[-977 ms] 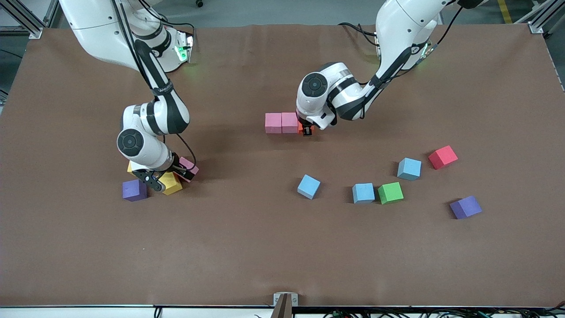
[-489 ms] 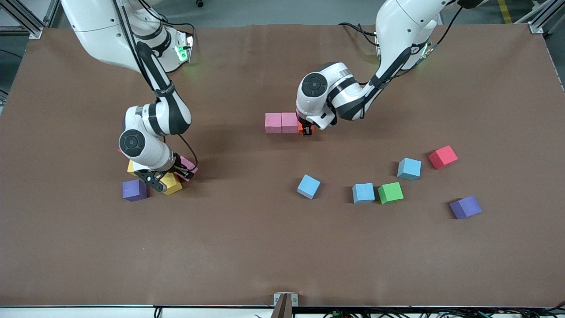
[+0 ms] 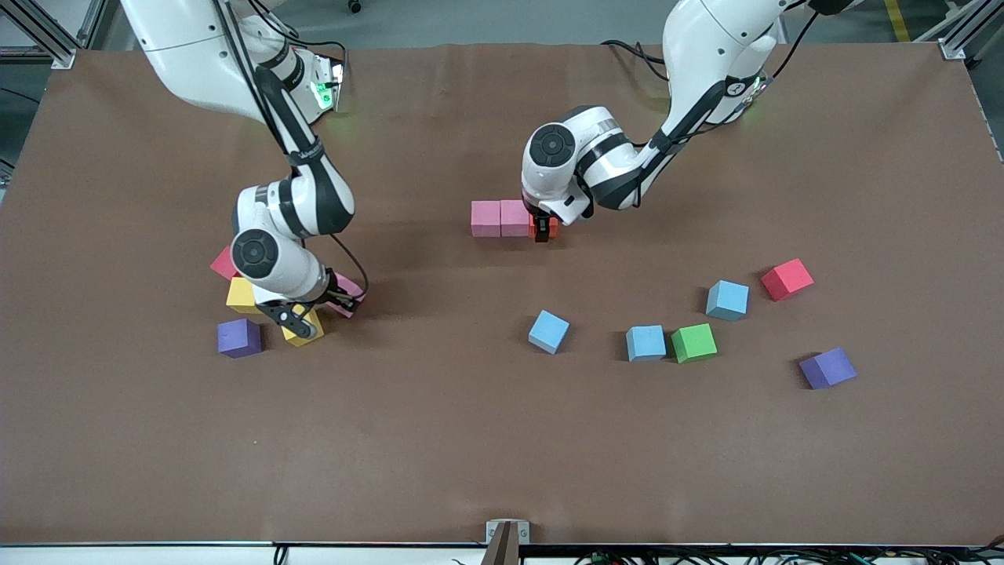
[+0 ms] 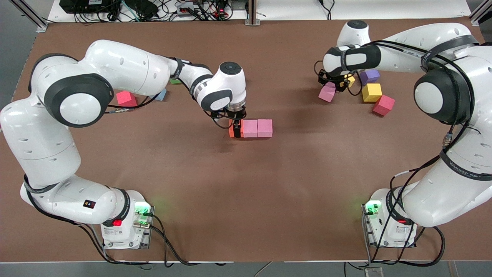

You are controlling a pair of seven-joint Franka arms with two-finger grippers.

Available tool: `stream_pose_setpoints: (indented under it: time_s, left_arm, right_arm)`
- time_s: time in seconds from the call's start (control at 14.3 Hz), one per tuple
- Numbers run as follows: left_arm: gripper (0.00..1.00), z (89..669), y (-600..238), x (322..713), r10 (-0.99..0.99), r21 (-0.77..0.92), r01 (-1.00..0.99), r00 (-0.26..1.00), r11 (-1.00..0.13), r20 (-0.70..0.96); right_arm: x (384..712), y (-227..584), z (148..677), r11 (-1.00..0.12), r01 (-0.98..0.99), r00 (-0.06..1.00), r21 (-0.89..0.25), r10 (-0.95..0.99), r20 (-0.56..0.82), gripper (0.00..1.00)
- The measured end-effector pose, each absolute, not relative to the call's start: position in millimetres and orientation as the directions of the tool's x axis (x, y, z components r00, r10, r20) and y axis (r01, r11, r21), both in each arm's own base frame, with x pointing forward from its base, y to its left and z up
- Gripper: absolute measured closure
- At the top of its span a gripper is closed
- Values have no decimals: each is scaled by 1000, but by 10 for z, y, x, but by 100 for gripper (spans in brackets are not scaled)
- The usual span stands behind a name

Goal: Arrange 11 blocks into digit 3
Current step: 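Place the orange block beside the pinks with the left gripper while right carries pink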

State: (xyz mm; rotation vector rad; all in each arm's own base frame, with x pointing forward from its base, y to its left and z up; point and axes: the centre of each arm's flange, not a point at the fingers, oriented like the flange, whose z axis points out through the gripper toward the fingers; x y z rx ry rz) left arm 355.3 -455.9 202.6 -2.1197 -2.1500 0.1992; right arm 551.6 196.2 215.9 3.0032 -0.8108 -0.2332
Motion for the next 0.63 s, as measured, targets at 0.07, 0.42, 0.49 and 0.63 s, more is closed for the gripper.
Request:
stream_pose_setpoints:
  time_s: [0.07,0.42,0.49,0.63]
  left_arm:
    - [0,2067,-4570,3533,1000,-176,984,-8,8,-1]
    - [0,2456,-4578,3510,999,-139,990,15,-9,40]
    - [0,2535,-4568,3531,999,-128,992,13,-7,45]
    - [0,2685,-4535,3624,999,-106,994,-1,6,48]
  right_arm:
    - [5526,2132,2247,-878,-475,867,58,-478,-142,46]
    - [5315,2981,2434,-967,-253,959,14,-252,-126,46]
    - [5258,3148,2445,-984,-178,977,2,-177,-121,46]
    - [5145,3481,2408,-997,-74,993,-22,-71,-90,46]
